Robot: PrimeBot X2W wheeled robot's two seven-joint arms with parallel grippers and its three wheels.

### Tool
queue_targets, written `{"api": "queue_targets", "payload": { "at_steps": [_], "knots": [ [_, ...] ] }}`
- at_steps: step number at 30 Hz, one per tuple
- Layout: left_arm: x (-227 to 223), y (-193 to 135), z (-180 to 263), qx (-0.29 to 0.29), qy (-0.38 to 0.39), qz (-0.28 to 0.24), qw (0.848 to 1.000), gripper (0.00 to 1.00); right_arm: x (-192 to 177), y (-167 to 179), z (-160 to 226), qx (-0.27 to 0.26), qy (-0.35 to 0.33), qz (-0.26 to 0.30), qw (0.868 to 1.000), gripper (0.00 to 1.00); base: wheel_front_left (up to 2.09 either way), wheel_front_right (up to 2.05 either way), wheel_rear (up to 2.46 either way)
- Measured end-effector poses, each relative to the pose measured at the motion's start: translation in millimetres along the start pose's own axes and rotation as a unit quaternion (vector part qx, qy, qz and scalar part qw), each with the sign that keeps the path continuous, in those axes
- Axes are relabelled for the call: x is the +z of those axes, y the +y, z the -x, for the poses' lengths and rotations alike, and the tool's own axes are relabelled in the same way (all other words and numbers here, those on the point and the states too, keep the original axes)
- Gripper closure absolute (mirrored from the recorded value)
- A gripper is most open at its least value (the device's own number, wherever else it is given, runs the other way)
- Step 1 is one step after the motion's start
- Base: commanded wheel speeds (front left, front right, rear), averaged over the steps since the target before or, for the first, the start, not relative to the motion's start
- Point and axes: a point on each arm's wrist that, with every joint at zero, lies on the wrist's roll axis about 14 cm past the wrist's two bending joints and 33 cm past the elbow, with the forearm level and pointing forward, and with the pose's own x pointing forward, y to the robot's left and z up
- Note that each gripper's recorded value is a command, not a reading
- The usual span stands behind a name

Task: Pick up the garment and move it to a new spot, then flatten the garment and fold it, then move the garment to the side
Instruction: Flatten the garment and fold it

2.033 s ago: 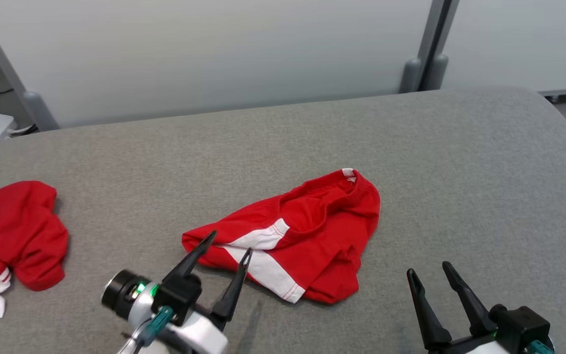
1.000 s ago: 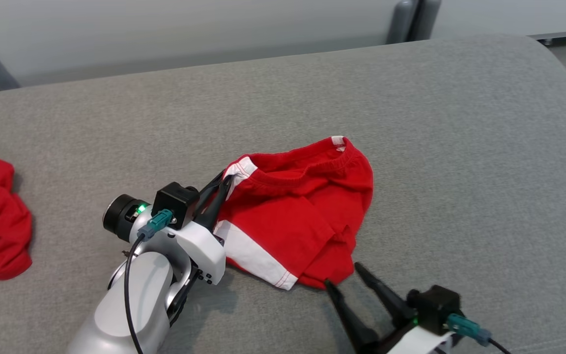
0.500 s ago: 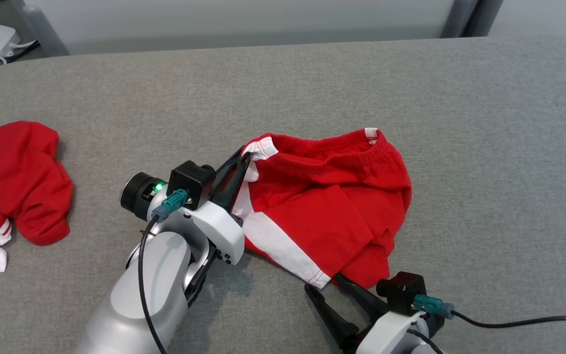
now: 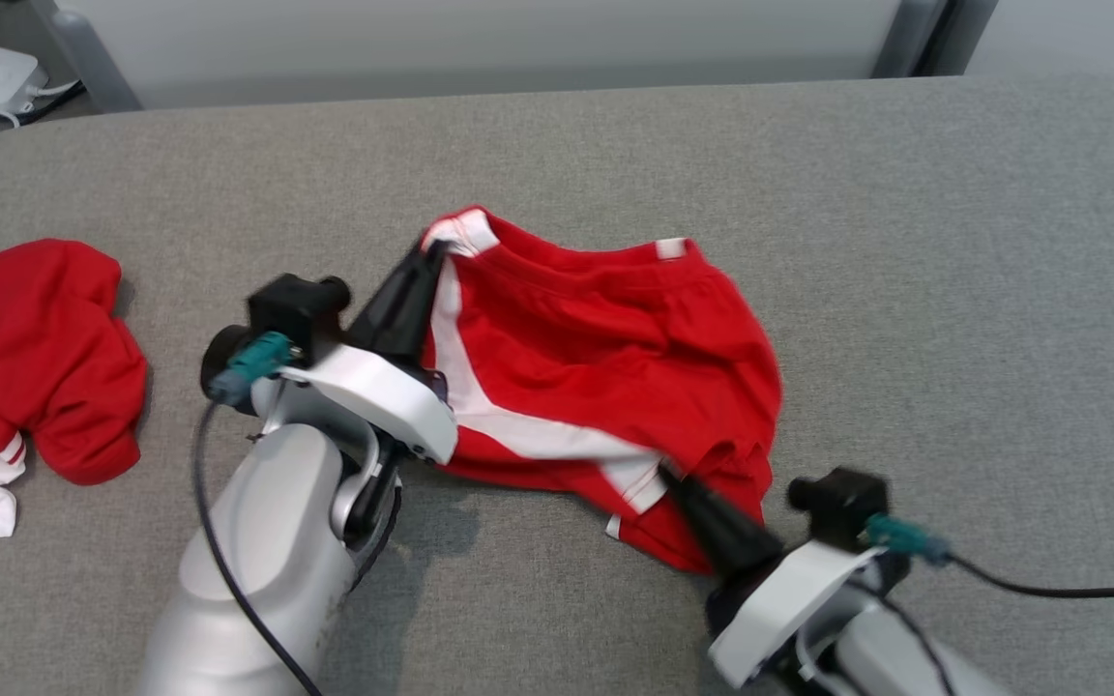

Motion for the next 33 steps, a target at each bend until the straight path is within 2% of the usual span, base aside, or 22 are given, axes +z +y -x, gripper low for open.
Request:
{"api": "queue_targets", "payload": {
  "at_steps": [2, 6, 8, 12, 14, 16, 21, 22, 23, 24, 25, 26, 27, 30, 33],
  "knots": [
    [22.3, 18.5, -0.8, 0.043, -0.038, 0.075, 0.996, 1.0, 63.0, -25.8, 8.7, -0.028, -0.085, 0.052, 0.995, 1.0, 0.0, 0.0, 0.0],
    [50.2, 45.7, 6.0, 0.094, -0.093, 0.166, 0.977, 1.0, 124.2, -44.3, 28.1, -0.053, -0.16, 0.122, 0.978, 1.0, 0.0, 0.0, 0.0],
    [58.5, 59.9, 15.1, 0.121, -0.121, 0.232, 0.957, 1.0, 144.7, -45.4, 34.8, -0.052, -0.181, 0.156, 0.97, 1.0, 0.0, 0.0, 0.0],
    [57.8, 81.3, 40.1, 0.171, -0.156, 0.373, 0.898, 1.0, 168.7, -35.1, 38.8, -0.031, -0.204, 0.204, 0.957, 1.0, 0.0, 0.0, 0.0],
    [38.1, 77.7, 53.7, 0.188, -0.137, 0.421, 0.877, 1.0, 175.0, -30.1, 39.2, -0.02, -0.21, 0.218, 0.953, 1.0, 0.0, 0.0, 0.0],
    [1.9, 63.6, 70.9, 0.207, -0.087, 0.453, 0.863, 1.0, 168.0, -33.7, 40.9, -0.019, -0.197, 0.224, 0.954, 1.0, 0.0, 0.0, 0.0],
    [-85.9, 21.6, 119.3, 0.242, 0.06, 0.469, 0.847, 1.0, 97.4, -59.8, 60.1, -0.052, -0.109, 0.181, 0.976, 1.0, 0.0, 0.0, 0.0],
    [-93.0, 15.2, 123.0, 0.239, 0.077, 0.467, 0.848, 1.0, 84.7, -65.8, 65.2, -0.062, -0.093, 0.172, 0.979, 1.0, 0.0, 0.0, 0.0],
    [-96.3, 8.1, 123.7, 0.226, 0.093, 0.457, 0.855, 1.0, 75.2, -70.3, 69.8, -0.07, -0.08, 0.167, 0.98, 1.0, 0.0, 0.0, 0.0],
    [-95.8, 1.2, 122.1, 0.209, 0.105, 0.448, 0.863, 0.79, 68.0, -74.8, 74.2, -0.078, -0.071, 0.162, 0.981, 1.0, 0.0, 0.0, 0.0],
    [-93.6, -4.6, 120.3, 0.191, 0.112, 0.437, 0.872, 0.79, 65.2, -78.3, 77.8, -0.086, -0.068, 0.156, 0.982, 1.0, 0.0, 0.0, 0.0],
    [-90.7, -10.1, 119.0, 0.171, 0.118, 0.421, 0.883, 0.47, 64.6, -82.6, 81.1, -0.094, -0.067, 0.154, 0.981, 1.0, 0.0, 0.0, 0.0],
    [-86.1, -14.3, 118.1, 0.148, 0.12, 0.391, 0.9, 0.0, 64.1, -87.4, 84.2, -0.103, -0.065, 0.153, 0.981, 1.0, 0.0, 0.0, 0.0],
    [-74.7, -11.3, 120.5, 0.101, 0.12, 0.286, 0.945, 0.0, 65.9, -93.5, 89.7, -0.115, -0.067, 0.153, 0.979, 1.0, 0.0, 0.0, 0.0],
    [-65.6, -4.5, 125.5, 0.063, 0.122, 0.173, 0.975, 0.0, 67.3, -96.8, 93.3, -0.121, -0.068, 0.154, 0.978, 1.0, 0.0, 0.0, 0.0]
  ]
}}
